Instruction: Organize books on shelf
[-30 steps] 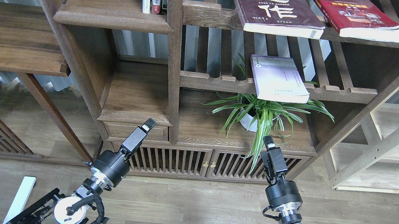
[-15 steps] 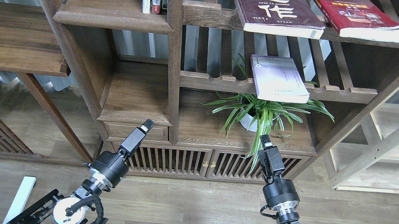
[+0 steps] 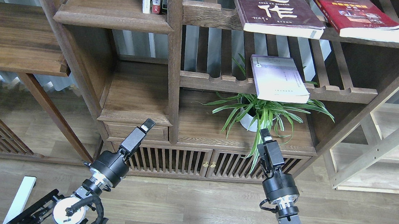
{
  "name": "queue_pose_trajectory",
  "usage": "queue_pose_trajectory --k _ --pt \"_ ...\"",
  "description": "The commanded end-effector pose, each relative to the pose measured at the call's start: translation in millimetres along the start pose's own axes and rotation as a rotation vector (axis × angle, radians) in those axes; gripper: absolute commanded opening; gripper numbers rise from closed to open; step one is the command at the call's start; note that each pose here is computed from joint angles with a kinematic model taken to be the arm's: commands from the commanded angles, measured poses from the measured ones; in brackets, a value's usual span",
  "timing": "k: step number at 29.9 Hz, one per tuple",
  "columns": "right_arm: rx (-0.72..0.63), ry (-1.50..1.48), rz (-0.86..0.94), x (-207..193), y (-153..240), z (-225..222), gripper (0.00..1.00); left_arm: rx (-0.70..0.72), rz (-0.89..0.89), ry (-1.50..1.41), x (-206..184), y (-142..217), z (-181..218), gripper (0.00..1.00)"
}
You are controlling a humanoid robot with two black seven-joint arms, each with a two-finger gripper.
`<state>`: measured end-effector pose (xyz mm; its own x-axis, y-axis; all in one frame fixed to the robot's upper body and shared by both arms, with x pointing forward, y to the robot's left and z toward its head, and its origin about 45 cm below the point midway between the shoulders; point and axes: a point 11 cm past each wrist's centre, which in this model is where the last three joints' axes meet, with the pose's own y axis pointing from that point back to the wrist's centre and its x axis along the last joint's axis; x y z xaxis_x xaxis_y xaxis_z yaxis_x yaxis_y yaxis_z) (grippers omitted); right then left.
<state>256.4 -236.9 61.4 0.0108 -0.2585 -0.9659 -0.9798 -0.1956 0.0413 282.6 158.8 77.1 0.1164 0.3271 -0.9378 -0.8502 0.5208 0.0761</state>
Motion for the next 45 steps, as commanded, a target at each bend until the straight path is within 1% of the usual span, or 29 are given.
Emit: queue_pose_trajectory --k 1,7,13,16,20,23,28,32,35,40,42,45 --pt "0.004 0.000 0.000 0.0 -0.2 -1.4 1.00 0.000 0.001 0.001 0.2 0.3 -0.2 0.99" --pt "0.021 0.000 -0.010 -3.0 -3.1 -6.6 1.00 0.000 0.001 0.001 0.2 0.3 -0.2 0.99" --pt "0.078 0.004 -0.081 -24.7 -21.9 -28.8 1.00 -0.006 0.001 0.000 0.5 -0.3 2.0 0.99" --pt "0.080 0.023 -0.100 -30.4 -22.6 -37.1 1.00 -0.006 0.000 -0.001 0.1 -0.8 2.3 0.99" --pt "0.078 0.024 -0.106 -32.2 -23.4 -37.3 1.00 -0.006 0.000 -0.002 0.1 -1.1 2.6 0.99" --pt "0.092 0.019 -0.130 -40.0 -31.6 -42.9 1.00 -0.007 -0.002 -0.004 -0.7 -2.0 3.3 0.99" --pt "0.133 0.073 -0.205 -66.3 -44.2 -83.1 1.00 -0.008 -0.003 -0.005 -1.0 -2.8 4.4 0.99" --pt "0.182 0.068 -0.176 -86.4 -59.4 -118.3 1.00 -0.010 0.001 -0.003 0.5 -2.3 4.5 0.99" --pt "0.202 0.081 -0.166 -95.7 -63.8 -136.9 1.00 -0.011 -0.001 -0.002 -0.3 -3.3 5.3 0.99" --pt "0.233 0.097 -0.129 -101.3 -66.7 -153.0 1.00 -0.014 -0.003 0.002 -1.1 -4.2 6.3 0.99" --pt "0.248 0.108 -0.130 -110.0 -71.2 -162.6 1.00 -0.014 -0.005 0.001 -1.5 -4.7 6.6 0.99" --pt "0.277 0.149 -0.174 -135.8 -80.8 -188.8 1.00 -0.015 -0.007 -0.001 -2.3 -5.9 7.6 0.99"
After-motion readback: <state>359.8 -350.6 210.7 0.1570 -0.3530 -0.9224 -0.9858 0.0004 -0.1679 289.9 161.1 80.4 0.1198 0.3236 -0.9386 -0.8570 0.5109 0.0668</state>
